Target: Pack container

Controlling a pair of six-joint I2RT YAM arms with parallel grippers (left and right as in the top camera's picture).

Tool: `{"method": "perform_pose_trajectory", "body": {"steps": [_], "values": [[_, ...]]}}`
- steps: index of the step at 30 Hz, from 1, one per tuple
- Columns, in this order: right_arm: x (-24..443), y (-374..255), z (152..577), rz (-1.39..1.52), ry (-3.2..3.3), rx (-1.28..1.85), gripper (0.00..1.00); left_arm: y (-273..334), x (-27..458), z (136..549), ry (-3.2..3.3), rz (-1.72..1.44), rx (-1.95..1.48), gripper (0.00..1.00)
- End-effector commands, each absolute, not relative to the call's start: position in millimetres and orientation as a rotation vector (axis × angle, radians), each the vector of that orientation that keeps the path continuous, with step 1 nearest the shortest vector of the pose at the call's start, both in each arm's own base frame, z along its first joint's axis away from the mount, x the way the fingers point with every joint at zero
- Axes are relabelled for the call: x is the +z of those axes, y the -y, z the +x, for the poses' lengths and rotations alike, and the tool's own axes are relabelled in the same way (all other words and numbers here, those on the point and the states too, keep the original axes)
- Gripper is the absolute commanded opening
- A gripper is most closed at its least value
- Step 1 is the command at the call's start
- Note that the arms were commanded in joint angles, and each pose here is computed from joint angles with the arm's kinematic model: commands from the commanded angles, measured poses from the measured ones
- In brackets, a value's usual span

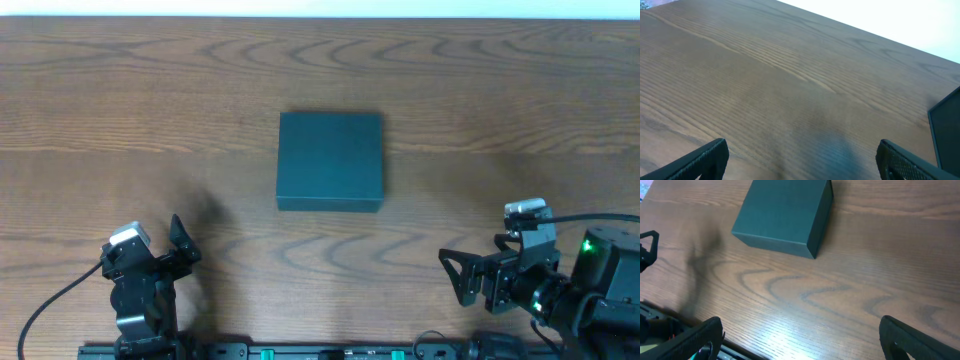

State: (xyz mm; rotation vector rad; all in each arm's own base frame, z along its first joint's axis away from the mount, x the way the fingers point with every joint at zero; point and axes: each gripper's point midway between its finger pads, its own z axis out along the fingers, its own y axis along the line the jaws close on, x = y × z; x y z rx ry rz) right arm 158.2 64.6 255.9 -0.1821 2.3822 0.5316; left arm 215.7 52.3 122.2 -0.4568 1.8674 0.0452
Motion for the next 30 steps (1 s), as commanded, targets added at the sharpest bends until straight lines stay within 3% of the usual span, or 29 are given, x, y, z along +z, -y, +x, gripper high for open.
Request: {"method": "perform_pose_trajectory", "body": {"steps": [1, 26, 30], "values": [[256.5, -66.4, 157.3, -0.175, -2.382, 0.546, 0.99, -53.6, 114.3, 215.7, -1.875, -0.470, 0.045, 0.95], [256.5, -66.5, 157.4, -0.177, -2.382, 0.546, 0.99, -53.0, 114.3, 215.9, -1.875, -0.467, 0.043, 0.95], [255.2, -65.8, 153.3, -0.323, -2.363, 0.444, 0.99, -53.0, 114.3, 215.9, -1.875, -0.467, 0.043, 0.95]]}}
